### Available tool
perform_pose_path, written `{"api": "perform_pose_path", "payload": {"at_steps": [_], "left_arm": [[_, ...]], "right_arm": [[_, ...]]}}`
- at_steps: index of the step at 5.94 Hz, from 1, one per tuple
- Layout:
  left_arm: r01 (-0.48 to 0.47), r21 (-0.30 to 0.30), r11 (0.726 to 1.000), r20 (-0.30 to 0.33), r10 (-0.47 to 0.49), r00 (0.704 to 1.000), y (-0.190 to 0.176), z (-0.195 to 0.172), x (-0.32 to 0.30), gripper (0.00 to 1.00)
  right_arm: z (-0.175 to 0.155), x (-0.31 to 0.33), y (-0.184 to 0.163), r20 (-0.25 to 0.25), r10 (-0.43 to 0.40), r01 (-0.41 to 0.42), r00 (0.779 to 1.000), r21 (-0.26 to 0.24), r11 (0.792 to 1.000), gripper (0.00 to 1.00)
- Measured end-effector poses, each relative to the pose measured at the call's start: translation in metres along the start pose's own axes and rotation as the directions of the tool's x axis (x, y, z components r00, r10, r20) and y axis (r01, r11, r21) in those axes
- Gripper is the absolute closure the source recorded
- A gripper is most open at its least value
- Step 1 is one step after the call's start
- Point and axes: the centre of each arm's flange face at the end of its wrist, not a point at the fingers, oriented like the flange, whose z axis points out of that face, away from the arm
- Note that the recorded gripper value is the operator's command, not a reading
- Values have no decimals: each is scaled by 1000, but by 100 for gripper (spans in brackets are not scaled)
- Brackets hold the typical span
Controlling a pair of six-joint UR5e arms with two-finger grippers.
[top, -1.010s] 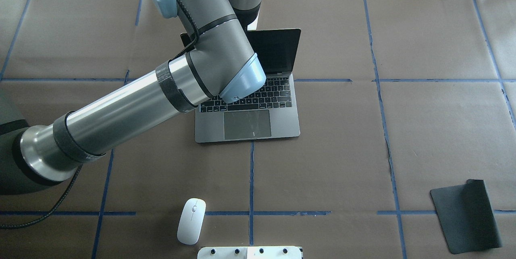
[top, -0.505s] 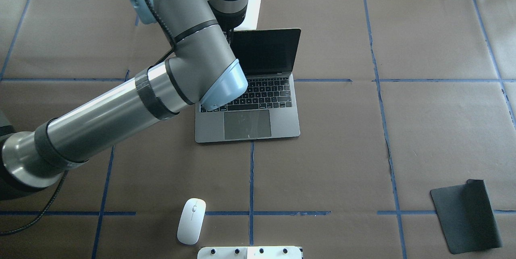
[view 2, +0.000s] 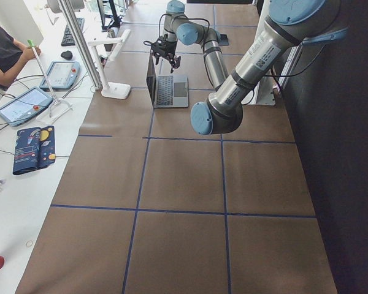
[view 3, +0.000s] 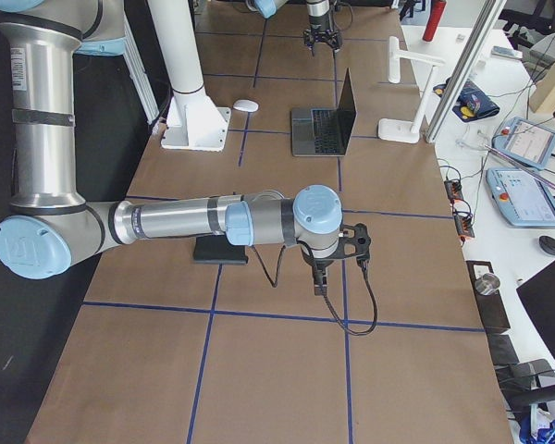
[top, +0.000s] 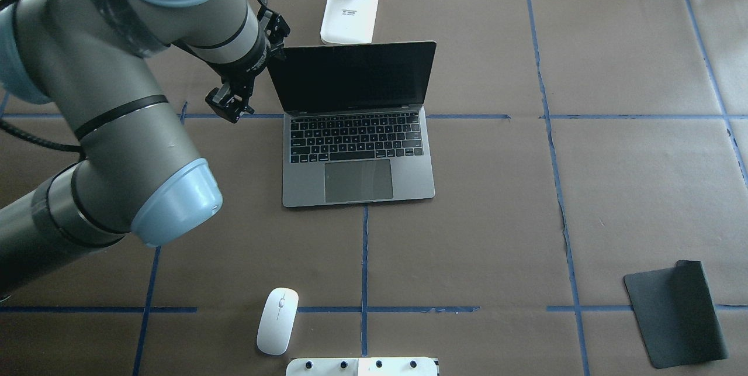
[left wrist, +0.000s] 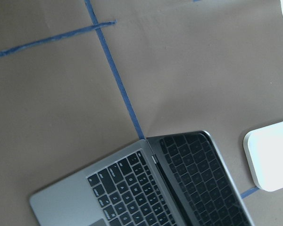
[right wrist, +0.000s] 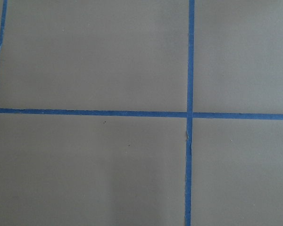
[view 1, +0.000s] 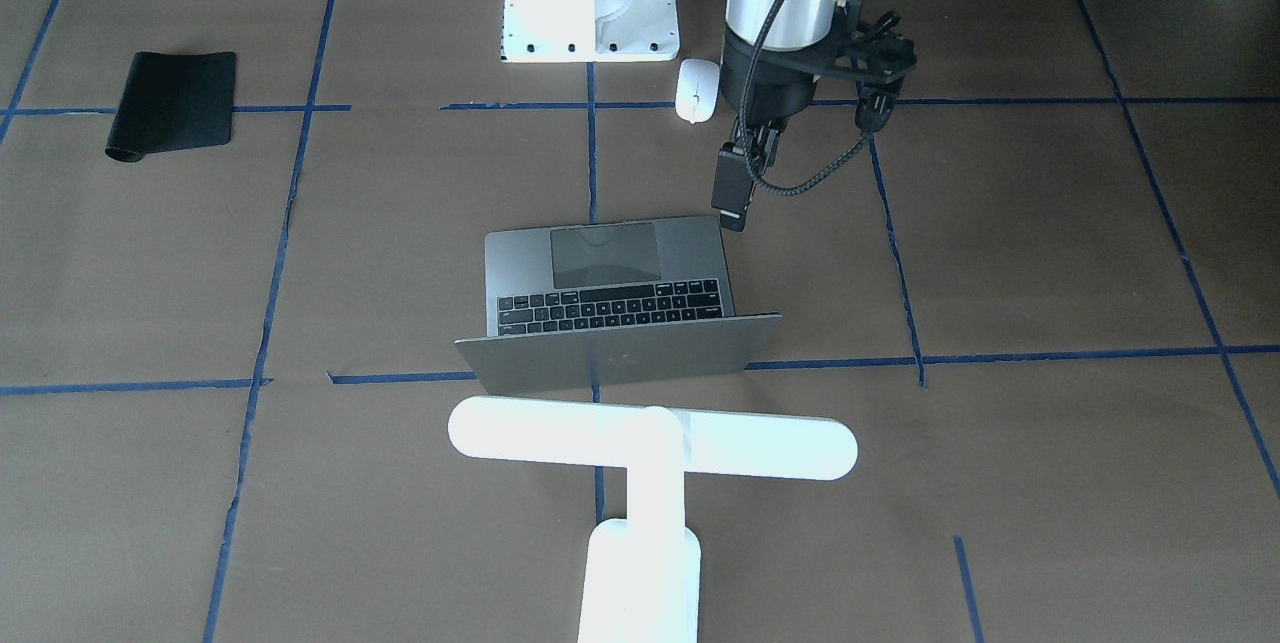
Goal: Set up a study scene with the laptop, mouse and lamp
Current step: 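Release the laptop and draw the left gripper back toward the robot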
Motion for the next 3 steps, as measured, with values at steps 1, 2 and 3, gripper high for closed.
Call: {"api": "perform_pose_path", "payload": {"at_steps": [1,2,3], "left_arm": [[-91,-19,996,-1,91,996,7,-4,-23,0],[-180,-41,983,10,180,984,19,5,-40,0],[-263,-71,962,3,264,965,23,11,-52,0]], "right_arm": [[-6,-15,-6,1,18,-18,1000,11,1000,0],[-9,-31,-7,5,41,-41,999,17,999,0],[-12,-50,-2,11,56,-56,998,18,998,0]]}}
